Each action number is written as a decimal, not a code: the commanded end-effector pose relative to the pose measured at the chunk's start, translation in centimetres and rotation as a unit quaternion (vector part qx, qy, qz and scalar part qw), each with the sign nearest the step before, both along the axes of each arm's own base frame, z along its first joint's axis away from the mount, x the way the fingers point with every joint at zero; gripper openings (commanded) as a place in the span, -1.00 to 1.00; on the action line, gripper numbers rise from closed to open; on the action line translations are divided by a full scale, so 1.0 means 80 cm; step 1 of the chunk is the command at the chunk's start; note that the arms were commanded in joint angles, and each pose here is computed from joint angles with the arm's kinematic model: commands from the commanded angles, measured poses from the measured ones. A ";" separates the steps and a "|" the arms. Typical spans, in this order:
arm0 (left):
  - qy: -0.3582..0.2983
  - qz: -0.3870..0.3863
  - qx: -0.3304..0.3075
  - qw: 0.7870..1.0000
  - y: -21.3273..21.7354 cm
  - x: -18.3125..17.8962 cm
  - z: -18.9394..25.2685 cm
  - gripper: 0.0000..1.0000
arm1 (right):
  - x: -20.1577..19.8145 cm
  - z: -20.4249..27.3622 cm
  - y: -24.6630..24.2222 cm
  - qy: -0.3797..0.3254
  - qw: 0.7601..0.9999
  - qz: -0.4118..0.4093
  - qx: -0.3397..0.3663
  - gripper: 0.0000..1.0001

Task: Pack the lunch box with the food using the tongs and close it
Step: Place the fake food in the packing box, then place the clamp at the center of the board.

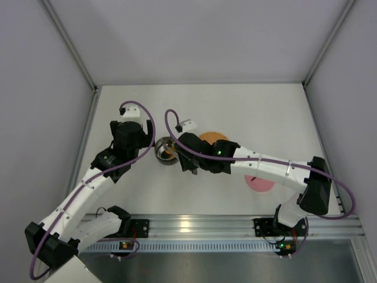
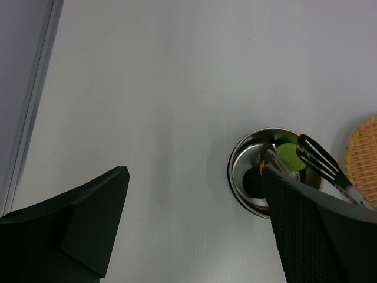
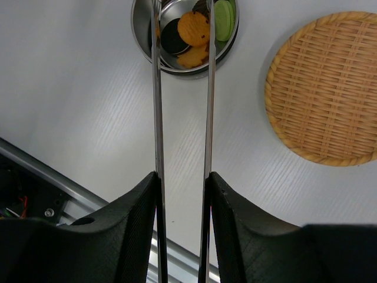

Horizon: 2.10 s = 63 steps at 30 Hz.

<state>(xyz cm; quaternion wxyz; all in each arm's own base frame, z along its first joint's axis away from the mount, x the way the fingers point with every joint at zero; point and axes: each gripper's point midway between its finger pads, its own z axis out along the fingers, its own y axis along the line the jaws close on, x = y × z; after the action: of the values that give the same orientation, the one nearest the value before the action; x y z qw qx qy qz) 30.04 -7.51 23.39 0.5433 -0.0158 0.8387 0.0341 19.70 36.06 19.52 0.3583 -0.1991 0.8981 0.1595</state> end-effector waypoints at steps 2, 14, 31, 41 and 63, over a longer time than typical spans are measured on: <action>-0.027 -0.004 -0.012 1.000 -0.003 0.003 0.027 0.98 | 0.008 0.051 0.007 -0.041 0.998 -0.007 0.041 -0.23; -0.026 -0.004 -0.011 1.000 -0.003 0.003 0.027 0.98 | 0.112 0.077 -0.182 -0.067 0.979 -0.181 0.070 -0.23; -0.026 -0.002 -0.010 1.000 -0.002 0.003 0.026 0.98 | 0.277 -0.017 -0.388 -0.017 0.905 -0.422 0.048 -0.25; -0.026 0.000 -0.009 1.000 -0.001 0.003 0.026 0.98 | 0.306 -0.127 -0.395 0.060 0.903 -0.426 0.017 -0.12; -0.027 -0.004 -0.012 1.000 -0.003 0.002 0.028 0.98 | 0.281 -0.107 -0.400 0.050 0.909 -0.413 0.023 0.57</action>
<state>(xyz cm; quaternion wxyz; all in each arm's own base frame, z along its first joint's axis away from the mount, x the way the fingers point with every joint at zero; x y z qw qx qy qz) 30.03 -7.51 23.39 0.5433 -0.0158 0.8387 0.0341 41.17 4.84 6.24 0.2868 0.2019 0.9364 0.0113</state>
